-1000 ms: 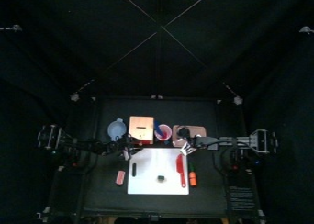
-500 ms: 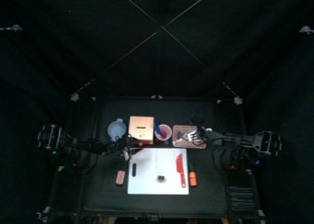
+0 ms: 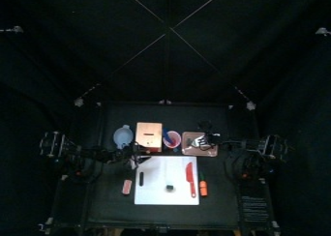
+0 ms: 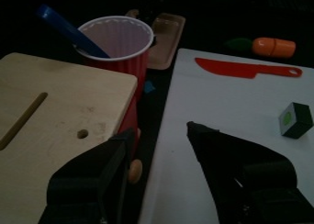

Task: Place sushi on board then cut the sushi with the knife then place the pieces on the plate
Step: Place the 4 sushi pieces on the plate

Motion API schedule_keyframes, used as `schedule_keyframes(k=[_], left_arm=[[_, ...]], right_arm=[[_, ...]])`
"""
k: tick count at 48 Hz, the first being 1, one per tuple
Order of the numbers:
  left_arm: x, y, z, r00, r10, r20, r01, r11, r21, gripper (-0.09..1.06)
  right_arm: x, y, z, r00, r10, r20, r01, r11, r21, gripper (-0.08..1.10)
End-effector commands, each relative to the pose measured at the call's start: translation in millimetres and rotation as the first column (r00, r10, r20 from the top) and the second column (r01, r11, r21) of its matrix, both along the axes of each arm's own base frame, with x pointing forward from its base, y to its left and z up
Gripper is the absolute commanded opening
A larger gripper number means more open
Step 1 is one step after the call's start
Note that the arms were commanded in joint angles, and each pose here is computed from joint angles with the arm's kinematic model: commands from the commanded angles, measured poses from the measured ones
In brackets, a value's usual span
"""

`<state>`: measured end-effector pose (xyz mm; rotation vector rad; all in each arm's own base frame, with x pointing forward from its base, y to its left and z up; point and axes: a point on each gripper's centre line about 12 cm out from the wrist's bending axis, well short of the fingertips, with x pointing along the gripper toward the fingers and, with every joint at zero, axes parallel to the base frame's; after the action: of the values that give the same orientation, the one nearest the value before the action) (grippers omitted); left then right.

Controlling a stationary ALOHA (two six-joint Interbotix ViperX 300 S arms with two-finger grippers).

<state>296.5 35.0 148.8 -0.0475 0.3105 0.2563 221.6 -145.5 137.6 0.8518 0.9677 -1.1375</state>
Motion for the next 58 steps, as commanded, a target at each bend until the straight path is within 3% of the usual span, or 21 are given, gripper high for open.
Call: schedule_keyframes(k=[1,6,11,22,27,33,41,58], left_arm=[[4.0,-0.2,5.3,0.9998,-0.001,0.021,0.001,1.0000,0.002,0.86],[4.4,-0.1,5.7,0.9997,0.001,0.023,-0.001,1.0000,0.001,0.86],[5.3,-0.1,6.6,0.9997,-0.001,0.025,0.001,1.0000,0.004,0.86],[12.4,-0.3,14.2,0.9987,-0.001,0.052,0.001,1.0000,0.002,0.86],[14.9,-0.3,15.7,0.9984,-0.001,0.057,0.001,1.0000,0.002,0.86],[20.0,-0.3,16.7,0.9984,0.002,0.056,-0.002,1.0000,-0.007,0.86],[28.6,-0.3,13.7,0.9992,0.014,0.036,-0.013,0.9995,-0.028,0.86],[36.9,-1.2,16.4,0.9994,0.003,0.033,-0.002,0.9996,-0.029,0.86]], right_arm=[[5,7,26,0.998,0.031,0.057,-0.029,0.999,-0.040,0.86],[22,32,43,0.979,0.164,0.122,-0.155,0.985,-0.079,0.86],[55,75,54,0.905,0.381,0.188,-0.365,0.924,-0.117,0.86],[129,162,75,0.645,0.728,0.233,-0.703,0.685,-0.193,0.86],[159,198,65,0.539,0.815,0.213,-0.796,0.576,-0.187,0.87],[179,226,52,0.449,0.873,0.189,-0.860,0.480,-0.172,0.87],[192,244,39,0.398,0.898,0.189,-0.889,0.428,-0.160,0.87],[195,242,1,0.406,0.906,0.119,-0.904,0.417,-0.092,0.85]])
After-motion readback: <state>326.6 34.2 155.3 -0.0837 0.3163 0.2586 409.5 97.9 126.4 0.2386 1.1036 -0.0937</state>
